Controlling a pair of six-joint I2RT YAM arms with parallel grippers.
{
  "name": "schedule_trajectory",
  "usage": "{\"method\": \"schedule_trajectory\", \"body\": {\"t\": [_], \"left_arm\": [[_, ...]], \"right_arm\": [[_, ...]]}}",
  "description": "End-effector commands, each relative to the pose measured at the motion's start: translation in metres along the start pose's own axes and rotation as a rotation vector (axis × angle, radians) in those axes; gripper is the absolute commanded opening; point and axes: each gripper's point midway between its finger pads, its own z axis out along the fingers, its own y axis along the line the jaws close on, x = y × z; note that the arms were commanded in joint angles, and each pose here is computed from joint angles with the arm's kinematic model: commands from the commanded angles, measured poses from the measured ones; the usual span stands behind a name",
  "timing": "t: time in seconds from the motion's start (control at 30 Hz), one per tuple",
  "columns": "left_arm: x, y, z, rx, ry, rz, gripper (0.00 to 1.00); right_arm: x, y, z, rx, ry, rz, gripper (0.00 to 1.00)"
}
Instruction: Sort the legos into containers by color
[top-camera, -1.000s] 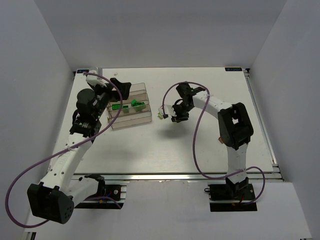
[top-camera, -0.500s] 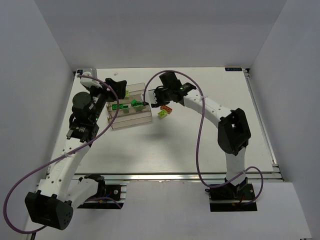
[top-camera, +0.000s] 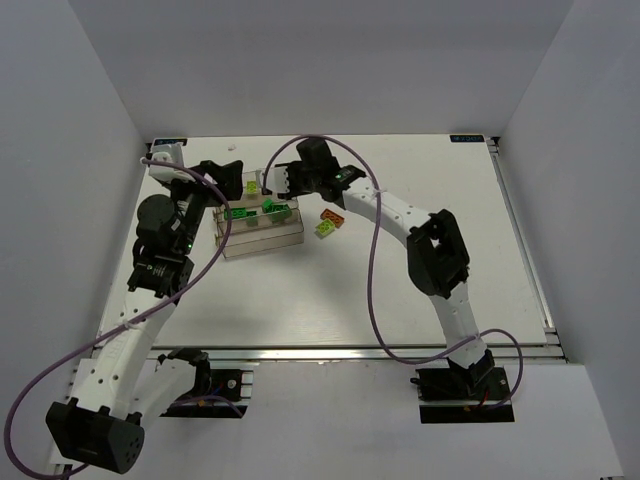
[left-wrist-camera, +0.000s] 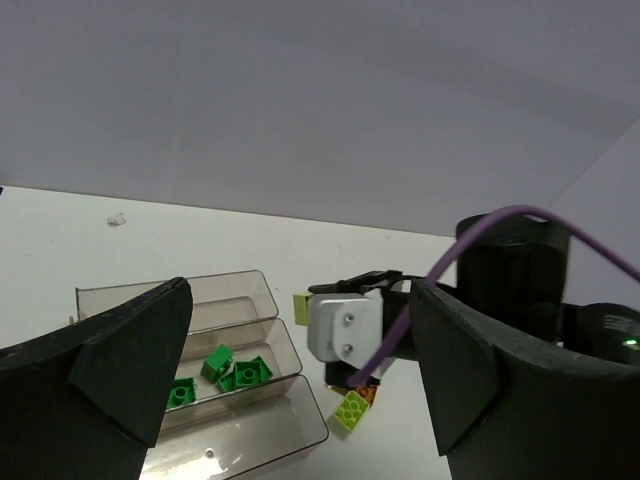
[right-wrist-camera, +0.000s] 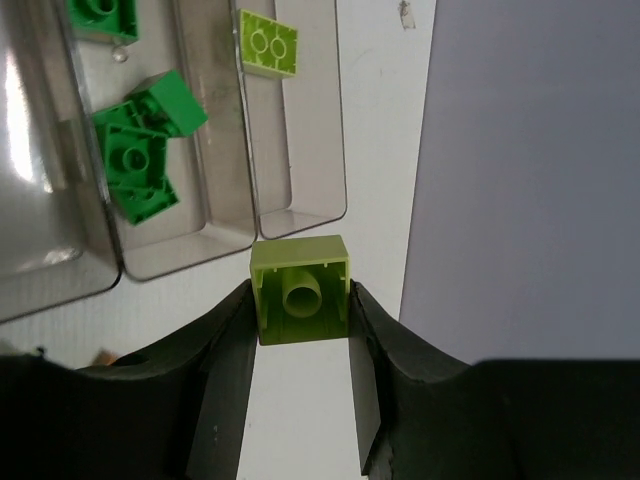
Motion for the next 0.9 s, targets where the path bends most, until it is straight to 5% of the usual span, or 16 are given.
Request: {"method": "schedule_trajectory", "body": {"t": [0.0,0.53,0.7,0.87], "left_arm": [[-0.013,0.004,-0.006,-0.025,-0.055,0.015,0.98],[-0.015,0.002,-0.007,-0.014,-0.063,0.029,0.98],[-0.018,0.003,-0.009,-0.019,-0.07,0.036,0.98],[-0.018,0.003,-0.009,-0.017,-0.071,0.038,0.98]], "right_arm": [[-0.016,-0.038,0.011,0.135,-0.035,0.015,0.17],[-0.01,-0.065,0.074,0.33,-0.1,-0.025,0.18],[-0.006,-0.057,0.088,0.323,-0.107,-0.025,0.25],[-0.003,-0.051,0.093,0.314,-0.105,-0.022,0.48]]}}
